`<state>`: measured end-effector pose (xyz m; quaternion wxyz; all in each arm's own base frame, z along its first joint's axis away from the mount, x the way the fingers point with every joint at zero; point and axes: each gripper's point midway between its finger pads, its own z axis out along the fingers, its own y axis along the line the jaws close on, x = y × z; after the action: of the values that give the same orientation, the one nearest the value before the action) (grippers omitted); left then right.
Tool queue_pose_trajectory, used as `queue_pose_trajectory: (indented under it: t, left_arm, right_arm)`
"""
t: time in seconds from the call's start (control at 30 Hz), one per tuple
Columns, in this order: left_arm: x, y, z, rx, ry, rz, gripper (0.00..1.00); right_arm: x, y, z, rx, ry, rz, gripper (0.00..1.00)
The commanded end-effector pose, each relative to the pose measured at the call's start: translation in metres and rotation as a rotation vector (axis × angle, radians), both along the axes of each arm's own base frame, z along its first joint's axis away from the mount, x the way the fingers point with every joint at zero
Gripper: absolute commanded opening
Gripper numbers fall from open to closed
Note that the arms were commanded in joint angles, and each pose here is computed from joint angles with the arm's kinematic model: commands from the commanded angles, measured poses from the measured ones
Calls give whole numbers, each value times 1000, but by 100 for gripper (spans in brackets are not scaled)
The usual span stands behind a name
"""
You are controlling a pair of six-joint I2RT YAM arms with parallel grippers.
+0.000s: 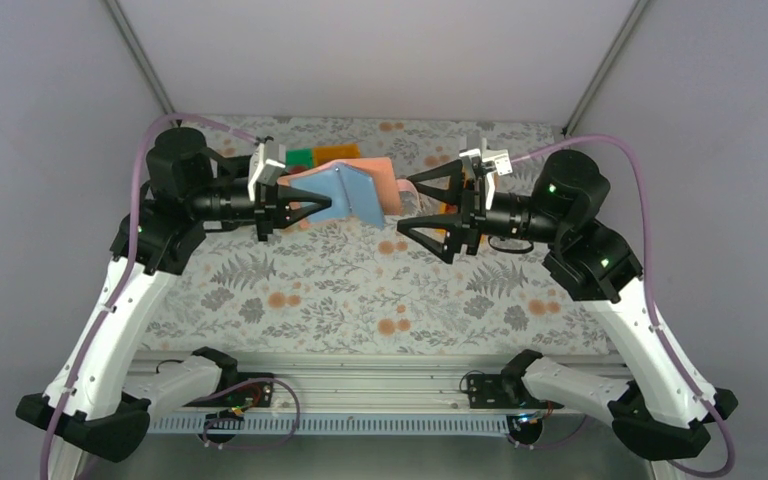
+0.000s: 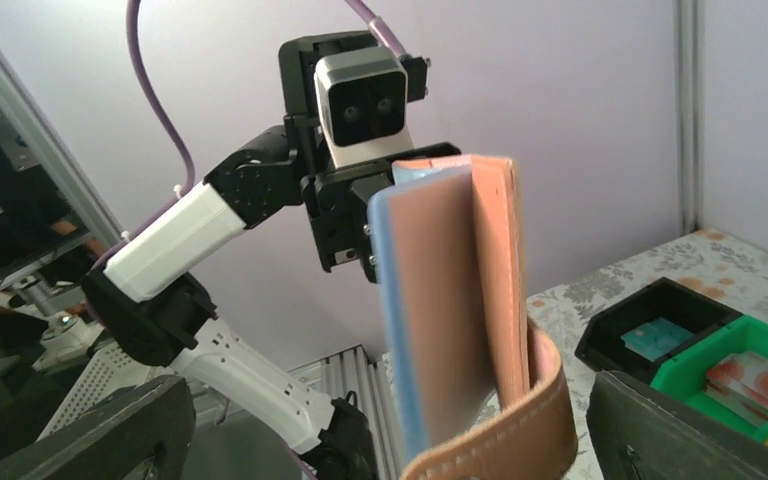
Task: Take the credit cards out of the card holder
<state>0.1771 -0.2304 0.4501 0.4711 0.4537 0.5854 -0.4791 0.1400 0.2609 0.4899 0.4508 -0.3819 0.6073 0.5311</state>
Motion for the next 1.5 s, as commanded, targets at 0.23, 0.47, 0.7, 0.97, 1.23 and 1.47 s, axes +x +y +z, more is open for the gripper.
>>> queue_pose_trajectory:
  t: [0.23, 0.47, 0.7, 0.97, 1.23, 1.47]
  left_arm:
    - [13, -5, -29, -8, 204, 22, 2]
    - [27, -7, -72, 29, 355, 63, 2]
    - [80, 36, -166, 125, 676, 472, 100]
    - [93, 119, -279, 214, 930, 857, 100]
    - [97, 140, -272, 190, 836, 943, 100]
    - [112, 167, -237, 181, 652, 1061, 100]
  right_arm:
    - [41, 29, -29, -15, 61, -35, 99]
    - [70, 43, -84, -95, 202, -100, 30]
    - [126, 17, -221, -293, 667, -381, 4]
    - [116, 15, -362, -342, 1073, -367, 4]
    - [113, -37, -429, -432, 1253, -588, 11]
    - [142, -117, -383, -445, 1107, -872, 99]
